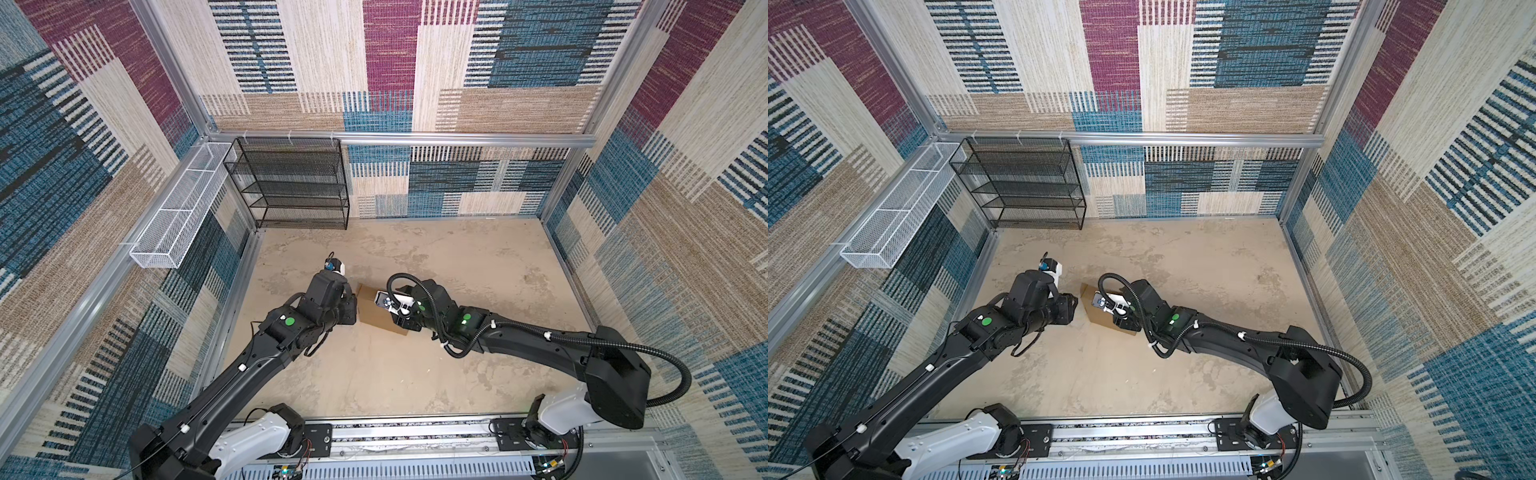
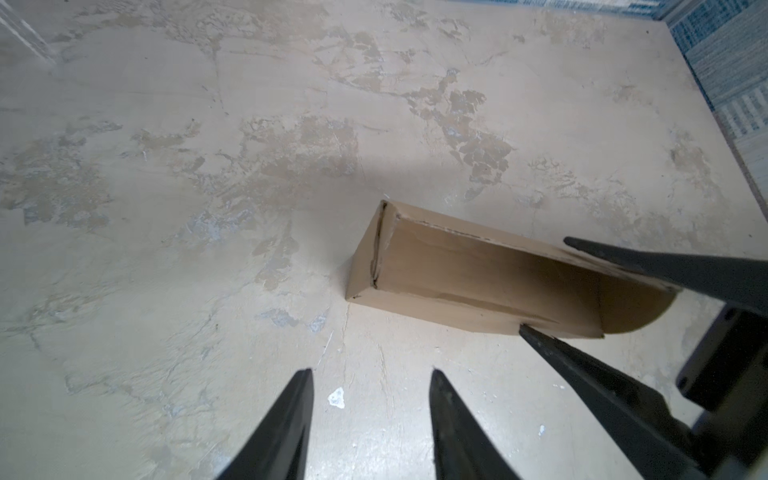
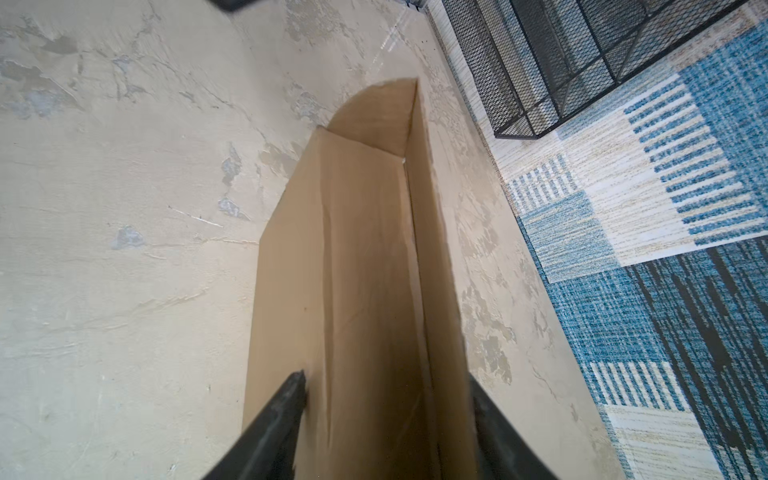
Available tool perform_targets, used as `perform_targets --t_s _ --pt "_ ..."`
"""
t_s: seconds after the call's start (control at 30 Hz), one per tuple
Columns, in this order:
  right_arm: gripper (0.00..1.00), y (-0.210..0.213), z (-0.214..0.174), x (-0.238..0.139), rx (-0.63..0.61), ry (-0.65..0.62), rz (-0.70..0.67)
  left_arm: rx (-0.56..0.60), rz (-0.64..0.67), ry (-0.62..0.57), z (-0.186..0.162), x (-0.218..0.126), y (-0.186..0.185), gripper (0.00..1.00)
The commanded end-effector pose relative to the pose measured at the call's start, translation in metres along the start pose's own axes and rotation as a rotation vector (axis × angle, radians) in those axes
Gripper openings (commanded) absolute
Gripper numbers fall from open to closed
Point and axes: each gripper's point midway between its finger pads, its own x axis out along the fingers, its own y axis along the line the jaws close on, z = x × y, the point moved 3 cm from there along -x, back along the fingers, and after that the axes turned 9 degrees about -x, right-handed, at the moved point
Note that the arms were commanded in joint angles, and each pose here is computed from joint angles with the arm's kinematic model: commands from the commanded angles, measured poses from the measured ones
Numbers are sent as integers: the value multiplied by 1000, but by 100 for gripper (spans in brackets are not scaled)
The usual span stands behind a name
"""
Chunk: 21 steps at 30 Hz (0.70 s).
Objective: Fold the paper box
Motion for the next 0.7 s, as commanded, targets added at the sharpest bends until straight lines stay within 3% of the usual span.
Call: perform_targets --t_s 0.0,0.37,0.67 --pt "57 -4 6 -1 4 -23 -10 -47 19 10 3 0 11 54" --pt "56 -2 6 -3 -6 -29 -2 -187 -194 51 38 15 3 62" --pt "54 1 6 -3 -19 -39 10 -269 -336 137 49 55 -13 66"
